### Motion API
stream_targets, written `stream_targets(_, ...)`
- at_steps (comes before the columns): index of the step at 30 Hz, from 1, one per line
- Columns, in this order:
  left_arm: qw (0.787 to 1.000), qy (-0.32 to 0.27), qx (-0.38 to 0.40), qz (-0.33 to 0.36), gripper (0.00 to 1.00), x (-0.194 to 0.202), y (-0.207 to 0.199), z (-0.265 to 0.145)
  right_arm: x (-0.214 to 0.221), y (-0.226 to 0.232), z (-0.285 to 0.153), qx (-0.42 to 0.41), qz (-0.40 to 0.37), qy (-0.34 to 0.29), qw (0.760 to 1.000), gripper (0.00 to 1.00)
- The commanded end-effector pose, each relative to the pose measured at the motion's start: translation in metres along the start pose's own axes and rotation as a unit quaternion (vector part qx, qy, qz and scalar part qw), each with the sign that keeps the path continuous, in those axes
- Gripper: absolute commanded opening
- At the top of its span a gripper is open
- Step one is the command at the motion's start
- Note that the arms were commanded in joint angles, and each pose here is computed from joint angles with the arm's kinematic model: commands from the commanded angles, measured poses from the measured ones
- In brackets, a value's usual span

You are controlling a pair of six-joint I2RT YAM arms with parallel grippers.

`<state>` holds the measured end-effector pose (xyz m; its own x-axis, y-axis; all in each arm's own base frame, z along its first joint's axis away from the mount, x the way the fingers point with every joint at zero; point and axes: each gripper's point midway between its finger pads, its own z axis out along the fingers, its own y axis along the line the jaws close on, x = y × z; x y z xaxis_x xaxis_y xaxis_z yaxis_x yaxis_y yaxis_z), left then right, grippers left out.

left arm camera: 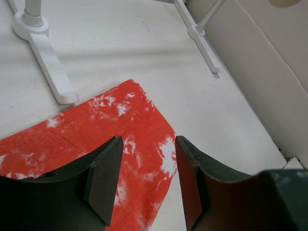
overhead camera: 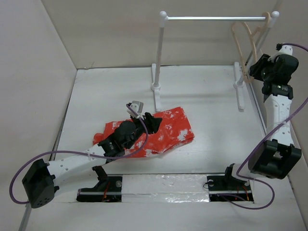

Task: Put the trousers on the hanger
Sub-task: Pick up the hanger from the clothesline.

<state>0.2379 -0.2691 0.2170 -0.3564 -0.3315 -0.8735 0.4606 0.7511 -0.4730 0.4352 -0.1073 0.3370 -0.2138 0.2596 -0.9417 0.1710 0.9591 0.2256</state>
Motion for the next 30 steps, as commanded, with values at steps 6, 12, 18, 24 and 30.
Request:
stream_targets(6, 0.999, -0.03, 0.014, -0.01, 0.44, -0.016, -0.006, -0.003, -0.029, 0.03, -0.004, -0.031, -0.017, -0.048, 0.998, 0.0)
stream_targets(12, 1.0, -0.026, 0.013, -0.008, 0.45, -0.013, -0.006, -0.002, -0.072, 0.061, -0.033, -0.052, -0.017, -0.115, 0.992, 0.0)
stream_targets(18, 1.0, -0.027, 0.013, -0.008, 0.45, -0.013, -0.005, -0.001, -0.074, 0.076, -0.058, -0.032, -0.013, -0.134, 0.99, 0.0)
stream_targets(24, 1.0, -0.023, 0.011, -0.003, 0.49, -0.011, -0.005, 0.001, -0.031, 0.075, -0.059, -0.028, 0.011, -0.107, 0.994, 0.0)
stream_targets(30, 1.0, -0.014, 0.011, 0.0, 0.56, -0.005, -0.005, 0.005, 0.004, 0.08, -0.077, -0.029, 0.015, -0.113, 0.993, 0.0)
